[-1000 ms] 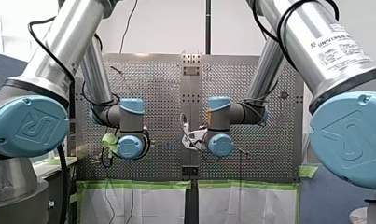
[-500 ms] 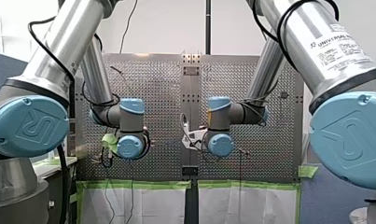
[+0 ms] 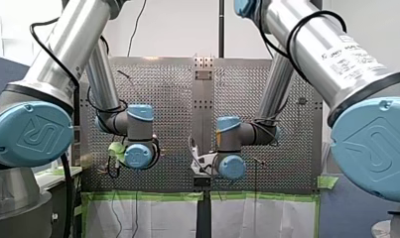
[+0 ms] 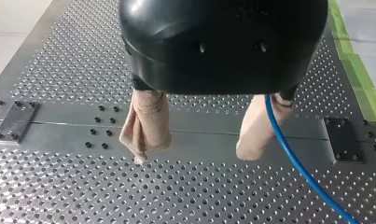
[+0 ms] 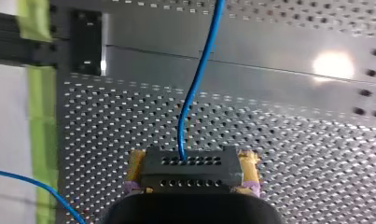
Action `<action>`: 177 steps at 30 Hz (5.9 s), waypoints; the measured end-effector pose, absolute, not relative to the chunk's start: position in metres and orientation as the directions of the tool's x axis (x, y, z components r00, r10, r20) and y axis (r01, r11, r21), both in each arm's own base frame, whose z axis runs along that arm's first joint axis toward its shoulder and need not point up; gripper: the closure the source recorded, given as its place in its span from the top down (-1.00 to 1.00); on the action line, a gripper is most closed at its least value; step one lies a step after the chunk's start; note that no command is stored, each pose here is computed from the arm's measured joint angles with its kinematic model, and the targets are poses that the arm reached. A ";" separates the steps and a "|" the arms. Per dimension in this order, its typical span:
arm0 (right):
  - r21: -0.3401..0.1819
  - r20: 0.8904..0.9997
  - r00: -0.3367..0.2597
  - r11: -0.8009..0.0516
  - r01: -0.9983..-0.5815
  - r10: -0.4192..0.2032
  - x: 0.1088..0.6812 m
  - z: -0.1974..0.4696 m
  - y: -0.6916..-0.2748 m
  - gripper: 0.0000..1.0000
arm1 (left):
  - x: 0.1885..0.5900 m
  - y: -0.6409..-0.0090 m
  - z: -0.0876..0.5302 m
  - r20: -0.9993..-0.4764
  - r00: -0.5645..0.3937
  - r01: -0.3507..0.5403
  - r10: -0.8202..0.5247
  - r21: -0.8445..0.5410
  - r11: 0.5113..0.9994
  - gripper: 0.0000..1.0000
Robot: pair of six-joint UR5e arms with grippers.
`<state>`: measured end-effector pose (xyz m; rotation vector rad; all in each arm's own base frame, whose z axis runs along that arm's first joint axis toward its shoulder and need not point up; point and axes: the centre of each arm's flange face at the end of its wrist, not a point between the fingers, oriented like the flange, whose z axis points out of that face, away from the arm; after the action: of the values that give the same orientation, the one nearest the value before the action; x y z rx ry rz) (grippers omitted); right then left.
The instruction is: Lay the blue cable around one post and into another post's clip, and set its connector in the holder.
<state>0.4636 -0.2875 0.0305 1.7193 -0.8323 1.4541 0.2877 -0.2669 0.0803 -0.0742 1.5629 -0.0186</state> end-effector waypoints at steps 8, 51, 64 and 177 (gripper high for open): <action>0.121 0.986 0.162 -0.530 -0.839 -0.030 0.463 0.024 -0.286 -1.00 | 0.287 -0.267 0.080 -0.998 0.007 -0.034 -0.058 -0.058 0.998 1.00; -0.008 0.998 0.017 -0.427 -0.904 -0.056 0.459 0.095 -0.328 -1.00 | 0.259 -0.263 0.083 -0.996 -0.071 -0.005 -0.055 -0.055 0.998 1.00; -0.124 0.992 -0.115 -0.461 -0.879 -0.047 0.476 0.174 -0.343 -1.00 | 0.287 -0.271 0.138 -0.986 -0.004 -0.040 -0.165 -0.164 0.986 1.00; -0.077 0.967 -0.224 -0.700 -0.710 0.121 0.608 0.451 -0.335 -1.00 | 0.416 -0.104 0.487 -0.869 0.222 -0.090 -0.443 -0.471 0.878 1.00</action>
<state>0.6080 -0.3346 0.4506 1.4872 -0.7107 1.9710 0.4161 -0.1043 0.4872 -0.4755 1.3383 -0.2567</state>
